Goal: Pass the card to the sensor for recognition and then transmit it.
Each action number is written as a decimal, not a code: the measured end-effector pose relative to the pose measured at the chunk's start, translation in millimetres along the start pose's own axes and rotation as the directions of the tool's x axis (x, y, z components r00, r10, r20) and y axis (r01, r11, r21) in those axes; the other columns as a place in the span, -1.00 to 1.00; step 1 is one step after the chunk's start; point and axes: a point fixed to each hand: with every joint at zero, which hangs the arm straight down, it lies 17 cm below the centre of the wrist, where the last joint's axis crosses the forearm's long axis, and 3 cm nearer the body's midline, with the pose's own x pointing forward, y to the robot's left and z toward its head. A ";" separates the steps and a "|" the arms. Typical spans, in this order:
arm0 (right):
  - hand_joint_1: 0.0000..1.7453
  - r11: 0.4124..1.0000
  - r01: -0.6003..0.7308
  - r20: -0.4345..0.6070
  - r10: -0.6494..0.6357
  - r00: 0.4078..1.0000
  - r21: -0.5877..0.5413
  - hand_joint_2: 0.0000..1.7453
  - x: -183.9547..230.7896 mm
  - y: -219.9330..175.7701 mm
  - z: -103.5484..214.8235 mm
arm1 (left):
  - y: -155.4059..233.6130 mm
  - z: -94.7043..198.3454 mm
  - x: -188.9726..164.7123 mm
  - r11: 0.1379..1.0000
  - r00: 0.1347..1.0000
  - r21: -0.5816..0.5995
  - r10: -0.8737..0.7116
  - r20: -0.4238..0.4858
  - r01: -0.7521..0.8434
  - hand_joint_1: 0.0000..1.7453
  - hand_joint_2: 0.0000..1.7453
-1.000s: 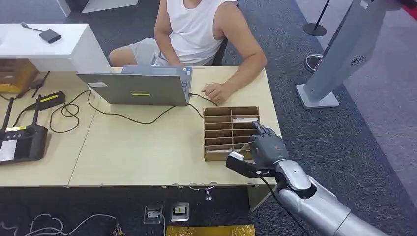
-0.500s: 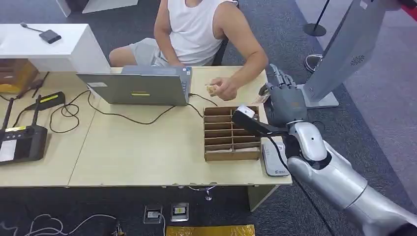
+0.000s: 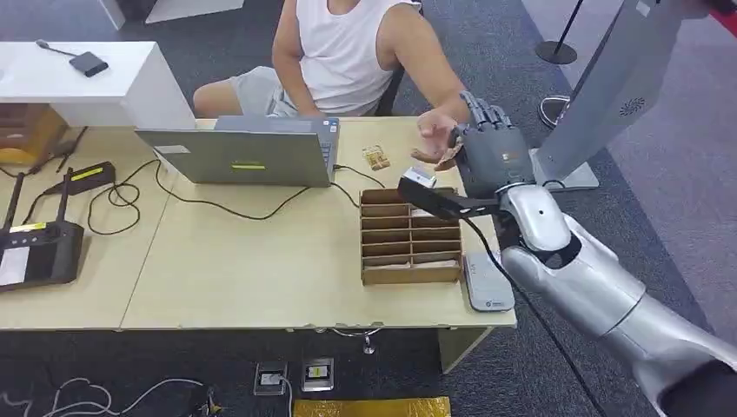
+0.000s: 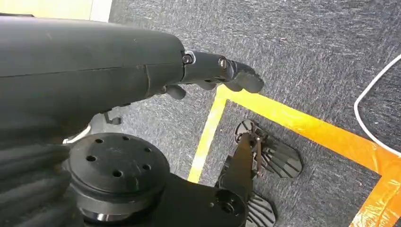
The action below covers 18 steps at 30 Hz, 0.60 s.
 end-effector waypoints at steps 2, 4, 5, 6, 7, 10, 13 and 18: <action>1.00 0.999 -0.022 -0.003 0.022 1.000 0.025 1.00 0.6 12.1 -0.7 | -0.1 0.0 0.0 1.000 1.000 0.000 0.000 0.000 0.000 -1.00 1.00; 1.00 0.998 -0.032 -0.009 0.033 0.999 0.051 1.00 0.5 24.4 -1.2 | 0.2 0.0 -0.1 1.000 1.000 0.001 0.000 0.000 0.000 -1.00 1.00; 1.00 0.997 -0.034 -0.016 0.035 0.999 0.065 1.00 -0.3 30.7 -1.7 | 0.7 -0.1 -0.1 1.000 1.000 0.002 0.000 -0.001 0.000 -1.00 1.00; 1.00 0.996 -0.037 -0.027 0.039 0.999 0.083 1.00 -3.2 38.2 -1.7 | 1.0 -0.2 -0.2 1.000 1.000 0.004 0.000 -0.001 0.000 -1.00 1.00; 1.00 0.995 -0.039 -0.035 0.042 0.998 0.095 1.00 -4.4 44.3 -1.3 | 1.2 -0.2 -0.5 1.000 1.000 0.006 0.001 -0.002 -0.001 -1.00 1.00; 1.00 0.990 -0.046 -0.058 0.054 0.997 0.132 1.00 -11.2 61.5 1.7 | 1.7 -0.4 -1.5 1.000 1.000 0.008 0.001 -0.006 -0.001 -1.00 1.00; -0.92 0.988 -0.050 -0.070 0.061 0.996 0.148 1.00 -14.5 70.5 3.3 | 2.6 -0.5 -2.5 1.000 1.000 0.012 0.001 -0.009 -0.001 -1.00 1.00; -1.00 0.991 -0.052 -0.090 0.063 0.994 0.125 1.00 -18.4 73.3 3.2 | 6.4 -1.3 -9.2 0.999 1.000 0.037 0.003 -0.019 -0.002 -1.00 1.00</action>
